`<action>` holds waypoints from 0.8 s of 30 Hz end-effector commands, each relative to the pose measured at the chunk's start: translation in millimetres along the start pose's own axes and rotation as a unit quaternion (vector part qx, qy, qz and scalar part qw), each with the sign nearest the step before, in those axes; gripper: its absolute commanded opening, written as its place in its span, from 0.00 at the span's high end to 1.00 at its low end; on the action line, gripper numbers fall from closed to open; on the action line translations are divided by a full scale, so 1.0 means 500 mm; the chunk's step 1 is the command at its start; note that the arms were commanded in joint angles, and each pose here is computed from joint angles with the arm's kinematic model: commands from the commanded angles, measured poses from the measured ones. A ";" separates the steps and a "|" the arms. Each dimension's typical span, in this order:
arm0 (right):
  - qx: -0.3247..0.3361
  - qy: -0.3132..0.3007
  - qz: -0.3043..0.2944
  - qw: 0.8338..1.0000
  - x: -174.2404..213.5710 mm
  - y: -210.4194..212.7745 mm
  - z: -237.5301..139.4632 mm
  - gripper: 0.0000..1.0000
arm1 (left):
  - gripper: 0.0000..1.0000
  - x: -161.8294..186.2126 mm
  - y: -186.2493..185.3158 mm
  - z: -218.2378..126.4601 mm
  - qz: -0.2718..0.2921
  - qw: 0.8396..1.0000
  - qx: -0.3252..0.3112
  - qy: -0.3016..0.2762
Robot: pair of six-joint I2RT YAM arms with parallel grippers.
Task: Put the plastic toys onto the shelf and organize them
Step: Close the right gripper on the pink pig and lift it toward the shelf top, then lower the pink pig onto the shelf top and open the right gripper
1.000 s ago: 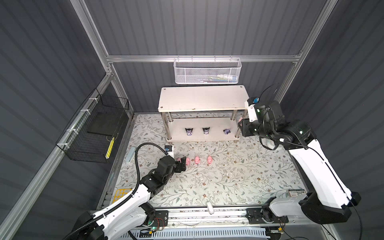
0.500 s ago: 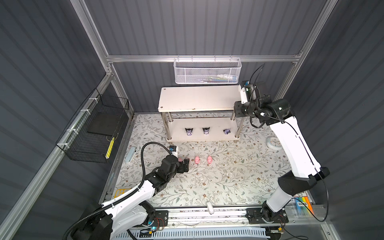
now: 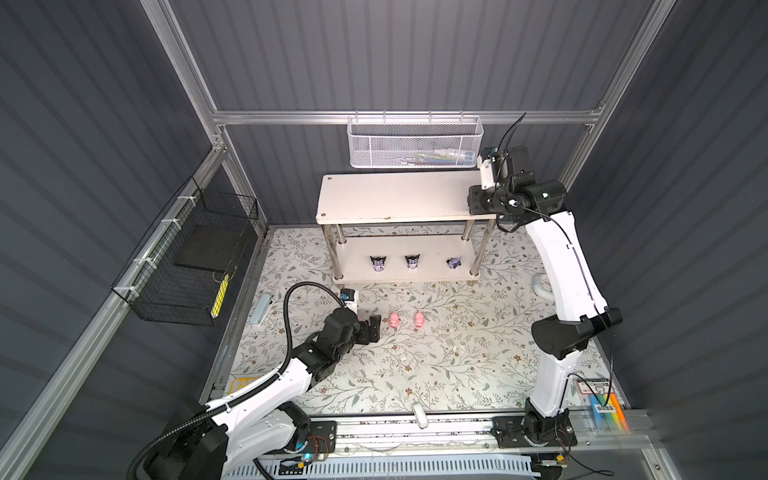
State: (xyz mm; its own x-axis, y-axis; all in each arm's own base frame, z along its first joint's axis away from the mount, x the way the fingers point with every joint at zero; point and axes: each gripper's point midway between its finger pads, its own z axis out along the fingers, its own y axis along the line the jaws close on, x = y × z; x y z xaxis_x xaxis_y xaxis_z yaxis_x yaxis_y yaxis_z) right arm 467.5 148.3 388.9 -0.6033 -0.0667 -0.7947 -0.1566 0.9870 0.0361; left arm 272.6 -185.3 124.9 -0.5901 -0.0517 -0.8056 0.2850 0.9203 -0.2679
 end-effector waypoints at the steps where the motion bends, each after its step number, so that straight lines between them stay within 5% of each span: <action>1: -0.011 -0.010 0.001 1.000 -0.014 0.002 0.004 0.63 | 0.04 -0.017 -0.012 -0.006 0.001 1.000 0.010 -0.010; 24: -0.015 -0.007 0.010 1.000 -0.020 -0.009 0.058 0.60 | 0.04 -0.012 -0.007 0.000 0.002 1.000 0.004 -0.010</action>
State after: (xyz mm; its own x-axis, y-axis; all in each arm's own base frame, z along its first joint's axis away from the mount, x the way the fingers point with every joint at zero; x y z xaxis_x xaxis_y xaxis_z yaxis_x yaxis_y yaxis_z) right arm 491.3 148.5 373.4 -0.6145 -0.0511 -0.7873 -0.1595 0.9853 0.0605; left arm 272.8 -185.4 125.1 -0.5895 -0.0522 -0.8061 0.2849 0.9203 -0.2680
